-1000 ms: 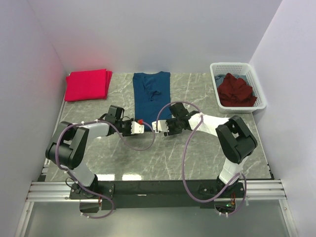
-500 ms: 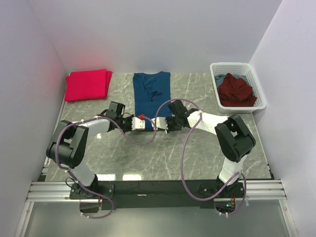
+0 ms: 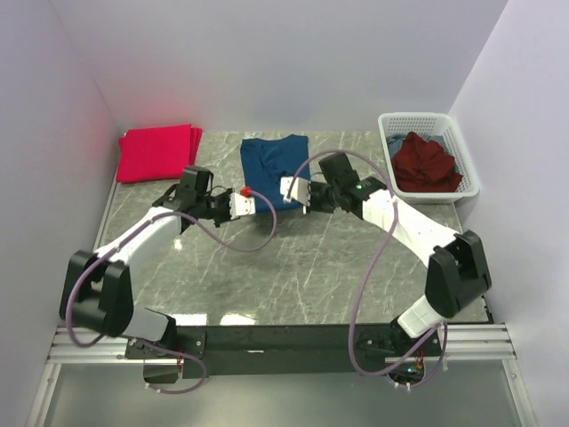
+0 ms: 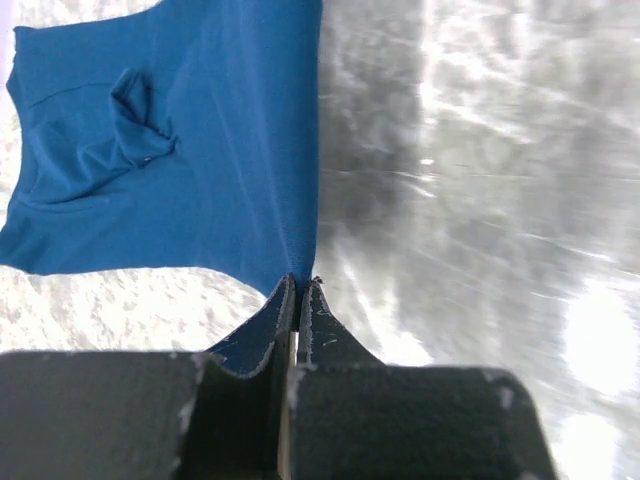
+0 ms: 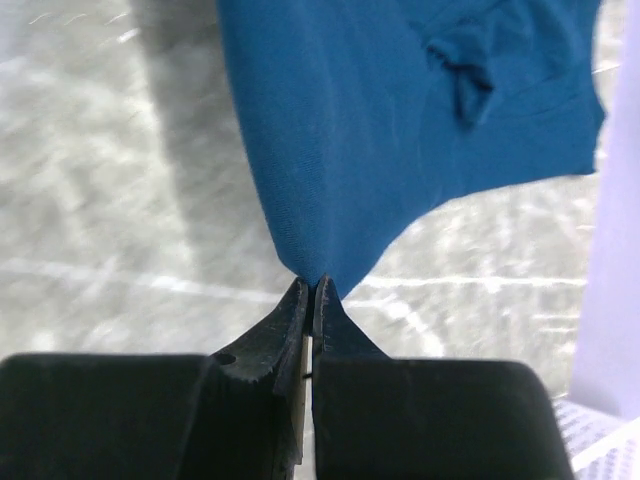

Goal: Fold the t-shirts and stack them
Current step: Fold the tshirt

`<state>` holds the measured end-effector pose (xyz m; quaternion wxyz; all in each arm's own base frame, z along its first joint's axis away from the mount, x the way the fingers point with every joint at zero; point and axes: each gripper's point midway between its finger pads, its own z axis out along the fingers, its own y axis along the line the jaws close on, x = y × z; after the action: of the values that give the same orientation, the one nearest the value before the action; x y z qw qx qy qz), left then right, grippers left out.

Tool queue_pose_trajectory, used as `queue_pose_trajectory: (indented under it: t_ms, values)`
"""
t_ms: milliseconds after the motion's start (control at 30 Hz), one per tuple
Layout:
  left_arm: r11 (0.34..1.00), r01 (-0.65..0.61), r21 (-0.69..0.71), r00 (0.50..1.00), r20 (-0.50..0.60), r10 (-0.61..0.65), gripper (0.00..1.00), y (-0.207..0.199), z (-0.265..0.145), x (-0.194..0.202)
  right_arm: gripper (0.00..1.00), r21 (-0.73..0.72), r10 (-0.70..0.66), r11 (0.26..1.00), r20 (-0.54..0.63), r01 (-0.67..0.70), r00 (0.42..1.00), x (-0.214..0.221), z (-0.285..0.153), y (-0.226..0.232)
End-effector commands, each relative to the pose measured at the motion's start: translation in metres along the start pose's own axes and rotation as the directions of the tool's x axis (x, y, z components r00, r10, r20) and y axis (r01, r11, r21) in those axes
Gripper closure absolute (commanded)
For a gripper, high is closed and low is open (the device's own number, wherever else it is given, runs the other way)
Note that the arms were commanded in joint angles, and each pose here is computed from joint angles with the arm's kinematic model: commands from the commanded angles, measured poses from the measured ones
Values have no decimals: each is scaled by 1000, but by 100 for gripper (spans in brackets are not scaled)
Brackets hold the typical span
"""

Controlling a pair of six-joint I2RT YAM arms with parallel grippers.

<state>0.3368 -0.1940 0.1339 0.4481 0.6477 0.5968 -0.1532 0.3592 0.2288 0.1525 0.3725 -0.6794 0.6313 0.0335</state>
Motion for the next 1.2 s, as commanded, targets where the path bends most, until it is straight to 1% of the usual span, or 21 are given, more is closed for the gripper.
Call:
queue_pose_trajectory:
  t_ms: [0, 133, 233, 267, 333, 367, 400, 467, 500, 533, 600, 667, 700, 800, 867, 900, 933, 1000, 1033, 1100, 1167]
  values:
    - [997, 21, 72, 1000, 0, -21, 99, -36, -16, -12, 100, -51, 10, 999, -6, -10, 1000, 0, -22, 37]
    - [990, 48, 132, 999, -1, -48, 99, -84, -33, -21, 100, -136, -5, 991, 6, 6, 1000, -3, -45, 93]
    - [962, 85, 261, 996, -4, -87, 99, -140, -48, -34, 100, -211, -25, 977, 27, 30, 999, 0, -71, 146]
    - [948, 76, 311, 996, 12, -83, 99, -157, -51, -44, 100, -236, -33, 971, 32, 39, 999, 4, -85, 164]
    - [922, 132, 363, 990, -5, -139, 99, -186, -63, -51, 100, -271, -26, 962, 59, 41, 998, -1, -99, 184]
    - [910, 125, 396, 991, -3, -135, 99, -199, -66, -56, 100, -276, -17, 961, 71, 36, 997, -3, -111, 190]
    - [901, 131, 414, 990, -5, -142, 99, -206, -70, -59, 100, -295, 14, 955, 78, 10, 997, -6, -117, 197]
    - [885, 164, 436, 984, -6, -179, 100, -216, -79, -68, 100, -323, 24, 947, 85, 5, 996, -9, -127, 204]
    - [891, 158, 426, 984, 10, -179, 100, -212, -80, -74, 100, -320, 32, 948, 88, -2, 996, -9, -129, 204]
    - [891, 191, 412, 977, 13, -215, 100, -206, -82, -83, 100, -313, 24, 950, 87, 4, 996, -9, -129, 203]
    - [903, 184, 389, 977, 31, -212, 100, -191, -81, -96, 100, -292, -7, 956, 82, 31, 997, -6, -122, 197]
    - [908, 196, 371, 977, 2, -212, 100, -176, -72, -96, 100, -260, -10, 965, 81, 31, 997, -5, -115, 181]
    - [923, 177, 342, 980, 26, -197, 100, -159, -70, -104, 100, -231, 0, 973, 76, 18, 997, 1, -113, 166]
    - [929, 200, 313, 976, 20, -217, 100, -112, -52, -89, 100, -205, 26, 979, 45, -17, 999, 8, -104, 128]
    - [929, 212, 303, 975, -4, -221, 99, -91, -47, -76, 100, -222, 35, 975, 37, -25, 999, 6, -97, 108]
    - [938, 198, 283, 978, 8, -209, 99, -73, -45, -80, 100, -206, 35, 978, 30, -28, 999, 10, -94, 96]
    - [932, 214, 293, 975, -8, -222, 99, -63, -32, -68, 100, -209, 33, 977, 25, -27, 999, 10, -85, 85]
    - [935, 242, 259, 969, -23, -245, 99, -33, -19, -52, 100, -190, 12, 982, 22, -8, 1000, 14, -73, 66]
    - [945, 231, 231, 972, -17, -233, 99, -17, -11, -47, 100, -198, 23, 980, 5, -21, 1000, 19, -60, 53]
    - [941, 271, 202, 963, -47, -267, 99, 7, 6, -25, 100, -193, 28, 981, -12, -30, 1000, 26, -43, 37]
    - [947, 283, 149, 959, -41, -280, 99, 36, 18, -16, 100, -192, 49, 980, -37, -55, 998, 37, -16, 17]
